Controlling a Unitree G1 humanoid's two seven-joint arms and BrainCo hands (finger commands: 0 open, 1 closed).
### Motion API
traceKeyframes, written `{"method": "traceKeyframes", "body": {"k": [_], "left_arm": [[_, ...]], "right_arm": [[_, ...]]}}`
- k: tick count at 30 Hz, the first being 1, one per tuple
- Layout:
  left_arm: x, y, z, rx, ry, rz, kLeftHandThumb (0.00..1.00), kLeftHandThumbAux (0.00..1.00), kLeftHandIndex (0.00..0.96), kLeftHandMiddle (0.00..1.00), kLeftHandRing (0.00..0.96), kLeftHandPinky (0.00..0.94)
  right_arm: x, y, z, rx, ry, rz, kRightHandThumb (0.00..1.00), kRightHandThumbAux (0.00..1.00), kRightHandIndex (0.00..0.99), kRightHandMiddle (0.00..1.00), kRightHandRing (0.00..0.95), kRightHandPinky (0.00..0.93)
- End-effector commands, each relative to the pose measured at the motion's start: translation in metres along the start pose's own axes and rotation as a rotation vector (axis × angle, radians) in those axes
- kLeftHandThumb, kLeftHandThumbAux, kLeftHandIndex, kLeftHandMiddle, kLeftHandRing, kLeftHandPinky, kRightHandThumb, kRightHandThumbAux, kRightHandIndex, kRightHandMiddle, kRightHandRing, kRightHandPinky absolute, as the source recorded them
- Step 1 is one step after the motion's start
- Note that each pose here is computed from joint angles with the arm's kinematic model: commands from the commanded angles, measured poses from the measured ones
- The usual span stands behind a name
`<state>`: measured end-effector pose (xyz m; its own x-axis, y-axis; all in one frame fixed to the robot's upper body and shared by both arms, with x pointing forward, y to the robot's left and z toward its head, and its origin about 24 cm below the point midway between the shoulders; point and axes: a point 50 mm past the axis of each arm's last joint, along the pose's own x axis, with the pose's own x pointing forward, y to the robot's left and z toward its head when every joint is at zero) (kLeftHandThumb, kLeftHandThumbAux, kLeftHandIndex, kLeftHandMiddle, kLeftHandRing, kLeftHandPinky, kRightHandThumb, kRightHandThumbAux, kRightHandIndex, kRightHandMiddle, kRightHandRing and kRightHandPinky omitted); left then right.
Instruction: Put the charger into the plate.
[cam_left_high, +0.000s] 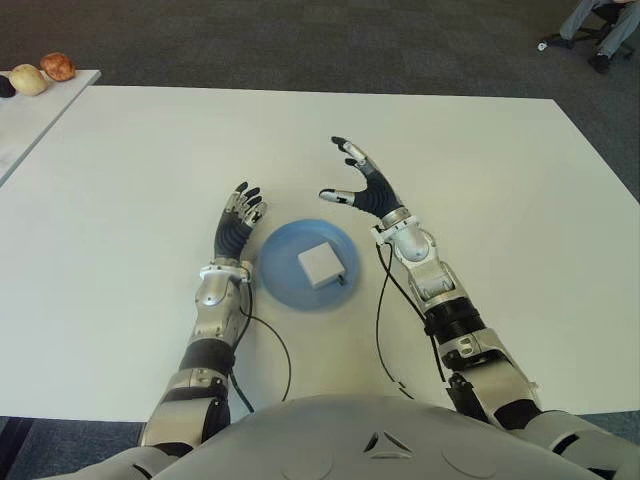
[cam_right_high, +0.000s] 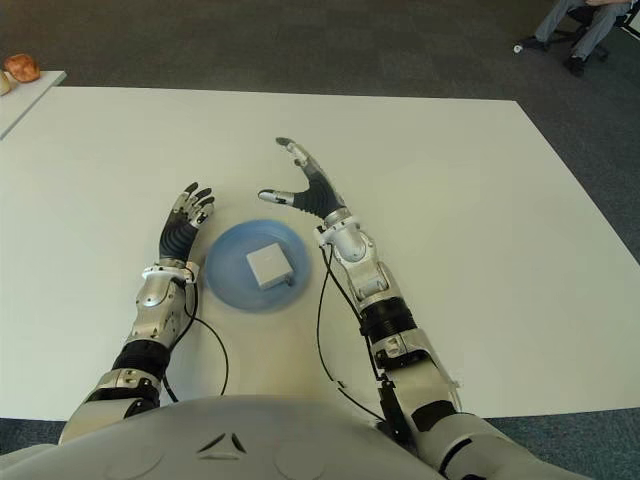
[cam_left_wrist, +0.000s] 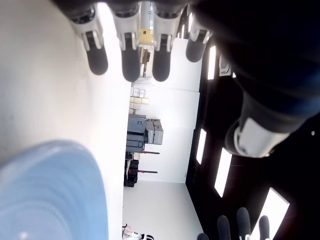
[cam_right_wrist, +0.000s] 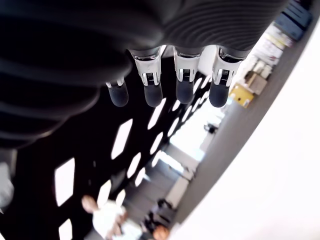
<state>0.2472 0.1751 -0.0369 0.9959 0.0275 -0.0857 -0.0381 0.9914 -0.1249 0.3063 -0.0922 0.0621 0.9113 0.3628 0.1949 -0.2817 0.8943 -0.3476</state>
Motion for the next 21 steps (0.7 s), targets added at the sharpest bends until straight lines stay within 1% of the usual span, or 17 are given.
{"method": "traceKeyframes", "body": {"k": [1, 4, 7, 11, 14, 21], "left_arm": [[-0.02, 0.007, -0.029, 0.002, 0.155, 0.051, 0.0, 0.578, 0.044, 0.166, 0.145, 0.115], [-0.021, 0.009, -0.03, 0.01, 0.156, 0.064, 0.0, 0.586, 0.026, 0.164, 0.145, 0.11], [-0.021, 0.011, -0.03, 0.012, 0.155, 0.072, 0.0, 0.595, 0.011, 0.159, 0.141, 0.094], [-0.022, 0.013, -0.03, 0.024, 0.153, 0.074, 0.0, 0.598, 0.002, 0.152, 0.132, 0.085], [-0.023, 0.014, -0.03, 0.028, 0.154, 0.072, 0.0, 0.599, 0.0, 0.149, 0.129, 0.089], [-0.024, 0.016, -0.031, 0.031, 0.157, 0.063, 0.0, 0.596, 0.0, 0.147, 0.128, 0.085]], "right_arm": [[-0.014, 0.004, -0.034, 0.204, 0.13, -0.091, 0.083, 0.621, 0.0, 0.0, 0.0, 0.0], [-0.022, 0.008, -0.045, 0.3, 0.147, -0.137, 0.072, 0.68, 0.0, 0.0, 0.0, 0.0], [-0.025, 0.009, -0.05, 0.353, 0.148, -0.151, 0.047, 0.728, 0.0, 0.0, 0.0, 0.0], [-0.027, 0.011, -0.058, 0.43, 0.176, -0.167, 0.015, 0.776, 0.009, 0.006, 0.0, 0.0], [-0.026, 0.013, -0.06, 0.452, 0.183, -0.171, 0.005, 0.803, 0.02, 0.016, 0.0, 0.0], [-0.025, 0.017, -0.061, 0.468, 0.193, -0.166, 0.0, 0.827, 0.035, 0.026, 0.0, 0.0]]}}
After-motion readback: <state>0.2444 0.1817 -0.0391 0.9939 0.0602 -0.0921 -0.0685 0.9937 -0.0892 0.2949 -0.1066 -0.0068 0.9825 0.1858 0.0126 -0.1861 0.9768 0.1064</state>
